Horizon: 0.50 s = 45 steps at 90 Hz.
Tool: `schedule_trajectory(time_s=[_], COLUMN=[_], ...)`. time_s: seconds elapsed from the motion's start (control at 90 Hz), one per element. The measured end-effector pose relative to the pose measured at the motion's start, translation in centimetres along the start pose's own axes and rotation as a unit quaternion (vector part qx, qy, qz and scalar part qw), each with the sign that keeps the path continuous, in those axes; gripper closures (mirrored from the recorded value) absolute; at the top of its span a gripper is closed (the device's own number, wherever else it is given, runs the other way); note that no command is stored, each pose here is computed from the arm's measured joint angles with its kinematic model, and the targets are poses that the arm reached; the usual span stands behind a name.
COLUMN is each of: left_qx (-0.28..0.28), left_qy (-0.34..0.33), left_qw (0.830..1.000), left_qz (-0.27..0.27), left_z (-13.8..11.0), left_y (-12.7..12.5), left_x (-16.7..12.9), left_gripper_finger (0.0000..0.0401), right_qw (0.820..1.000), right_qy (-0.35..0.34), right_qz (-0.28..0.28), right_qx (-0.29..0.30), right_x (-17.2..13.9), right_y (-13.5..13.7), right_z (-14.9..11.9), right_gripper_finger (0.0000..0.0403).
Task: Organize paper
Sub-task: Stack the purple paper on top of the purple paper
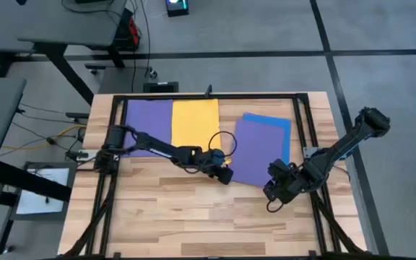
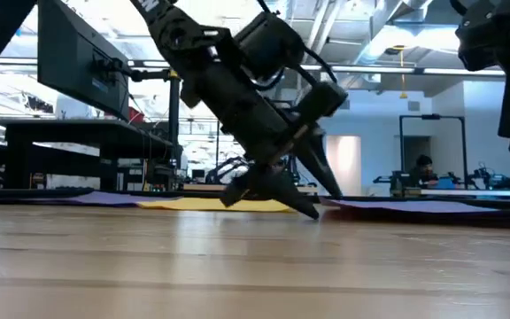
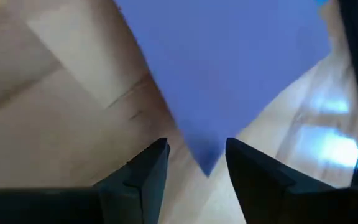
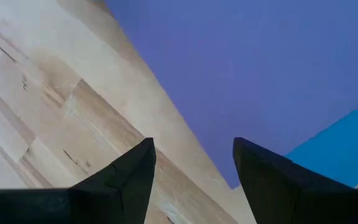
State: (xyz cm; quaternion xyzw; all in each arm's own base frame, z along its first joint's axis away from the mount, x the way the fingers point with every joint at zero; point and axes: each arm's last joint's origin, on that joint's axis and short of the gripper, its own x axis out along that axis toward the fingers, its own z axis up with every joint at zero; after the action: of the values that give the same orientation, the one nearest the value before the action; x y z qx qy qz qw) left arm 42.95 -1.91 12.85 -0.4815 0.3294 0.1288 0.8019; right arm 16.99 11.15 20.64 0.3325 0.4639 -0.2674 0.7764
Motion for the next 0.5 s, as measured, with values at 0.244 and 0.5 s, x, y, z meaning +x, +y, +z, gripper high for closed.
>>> schedule_trajectory(time_s=[0.244, 0.5], left_qx=[0.004, 0.029], left_qy=[-0.014, -0.008], left_qw=[1.0, 0.999], left_qz=[-0.021, -0.017], left_z=[0.36, 0.59], left_y=[0.04, 0.33], left_x=[0.45, 0.43], left_gripper_finger=[0.0254, 0.0377], right_qw=[1.0, 1.0], right_qy=[0.0, 0.001], right_qz=[-0.003, -0.025], right_qx=[-0.005, -0.009], right_x=[0.0, 0.05], right_y=[-0.05, -0.5], right_z=[0.0, 0.15], right_gripper_finger=[0.0198, 0.0198])
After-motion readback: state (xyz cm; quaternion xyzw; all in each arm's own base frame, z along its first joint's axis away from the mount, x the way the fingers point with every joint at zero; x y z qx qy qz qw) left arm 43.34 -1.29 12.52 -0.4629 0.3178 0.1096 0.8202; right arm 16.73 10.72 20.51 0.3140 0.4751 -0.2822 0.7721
